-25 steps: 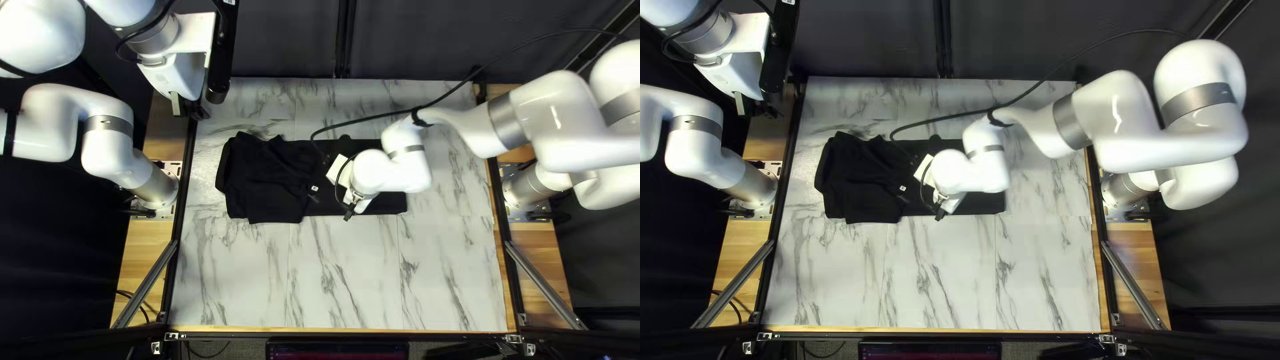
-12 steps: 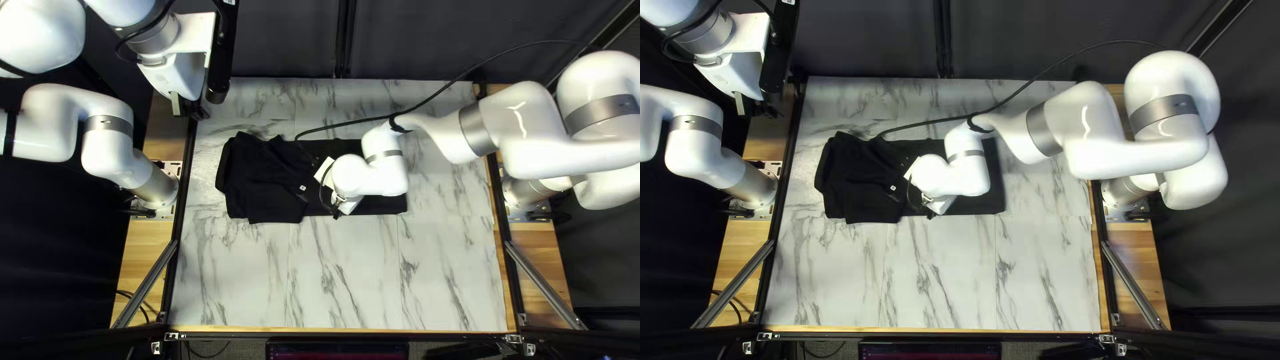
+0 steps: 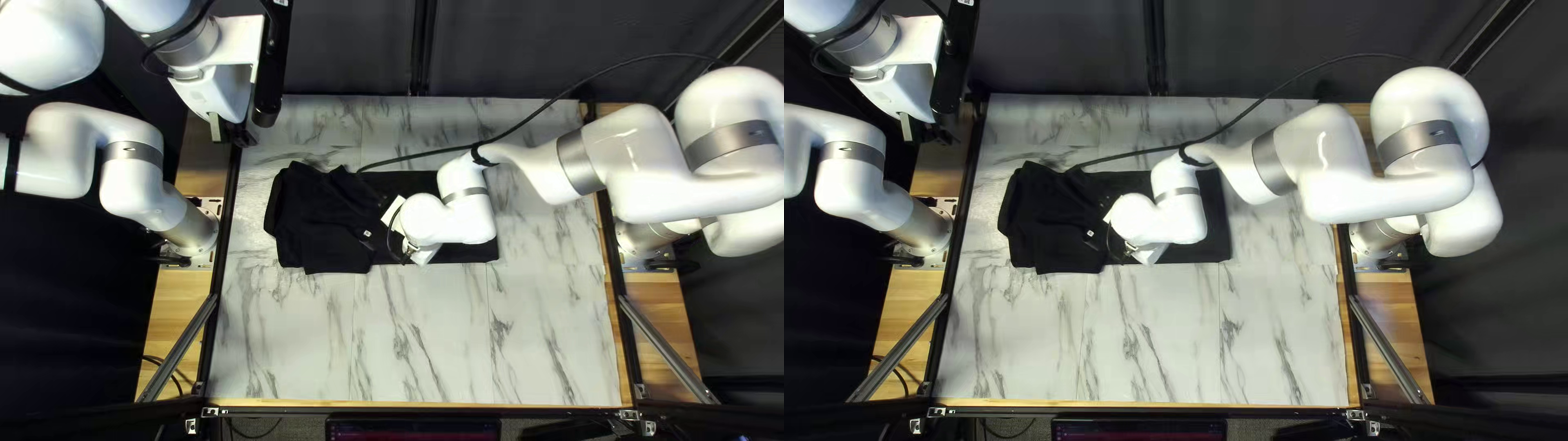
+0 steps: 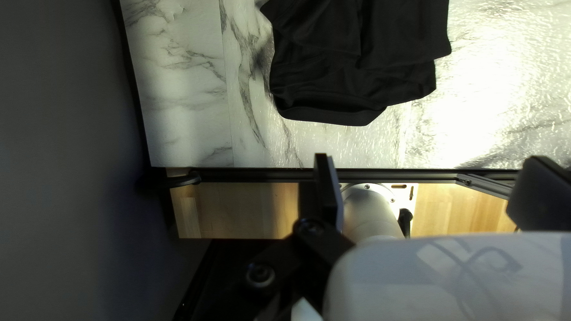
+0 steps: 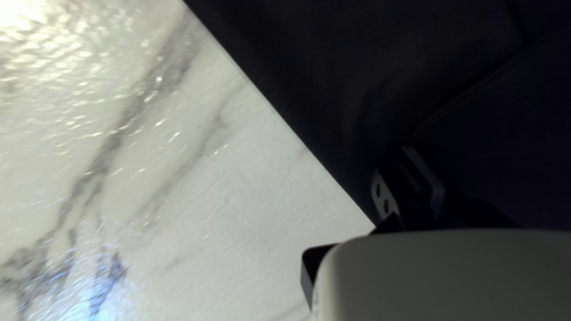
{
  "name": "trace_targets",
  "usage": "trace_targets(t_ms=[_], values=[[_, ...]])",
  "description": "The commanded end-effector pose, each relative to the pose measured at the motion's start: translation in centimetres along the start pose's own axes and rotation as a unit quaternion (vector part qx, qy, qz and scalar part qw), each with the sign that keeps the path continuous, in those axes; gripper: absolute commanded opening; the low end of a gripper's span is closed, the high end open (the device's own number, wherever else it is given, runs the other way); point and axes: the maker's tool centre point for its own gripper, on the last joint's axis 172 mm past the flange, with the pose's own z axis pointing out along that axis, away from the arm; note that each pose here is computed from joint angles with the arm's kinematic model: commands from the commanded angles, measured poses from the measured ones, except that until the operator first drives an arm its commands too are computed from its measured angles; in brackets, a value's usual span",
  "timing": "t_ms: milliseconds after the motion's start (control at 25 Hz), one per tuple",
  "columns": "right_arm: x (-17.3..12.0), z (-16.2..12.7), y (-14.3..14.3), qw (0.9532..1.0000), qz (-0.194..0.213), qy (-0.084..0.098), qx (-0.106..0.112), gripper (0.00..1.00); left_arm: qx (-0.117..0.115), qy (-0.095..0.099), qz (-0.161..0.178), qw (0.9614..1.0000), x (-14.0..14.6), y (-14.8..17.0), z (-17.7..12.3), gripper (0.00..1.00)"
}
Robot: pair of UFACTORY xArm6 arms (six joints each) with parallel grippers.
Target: Fold t-shirt
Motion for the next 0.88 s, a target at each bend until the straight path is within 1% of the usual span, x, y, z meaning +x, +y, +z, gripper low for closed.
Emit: trace_targets(t_ms=[40, 240, 440, 560, 720, 880], values=[[1.2, -2.7, -0.3, 0.9999, 0.003, 0.016, -0.001, 0.0, 0.0, 0.0, 0.0, 1.0, 0.0, 0.0, 0.0, 1.0], [3.0, -4.8, -1.2, 0.9995, 0.004, 0.032, -0.003, 0.0, 0.0, 0.0, 0.0, 1.0, 0.0, 0.0, 0.0, 1.0], [4.3, -5.2, -2.2, 0.9991, 0.001, 0.042, -0.002, 0.0, 0.0, 0.0, 0.0, 1.0, 0.0, 0.0, 0.0, 1.0], [4.7, -4.4, -2.5, 0.9991, -0.003, 0.042, -0.003, 0.0, 0.0, 0.0, 0.0, 1.0, 0.0, 0.0, 0.0, 1.0], [5.1, -3.0, -2.2, 0.9993, -0.007, 0.036, -0.003, 0.0, 0.0, 0.0, 0.0, 1.0, 0.0, 0.0, 0.0, 1.0], [5.5, -1.8, -2.8, 0.9994, -0.013, 0.031, -0.003, 0.0, 0.0, 0.0, 0.0, 1.0, 0.0, 0.0, 0.0, 1.0]])
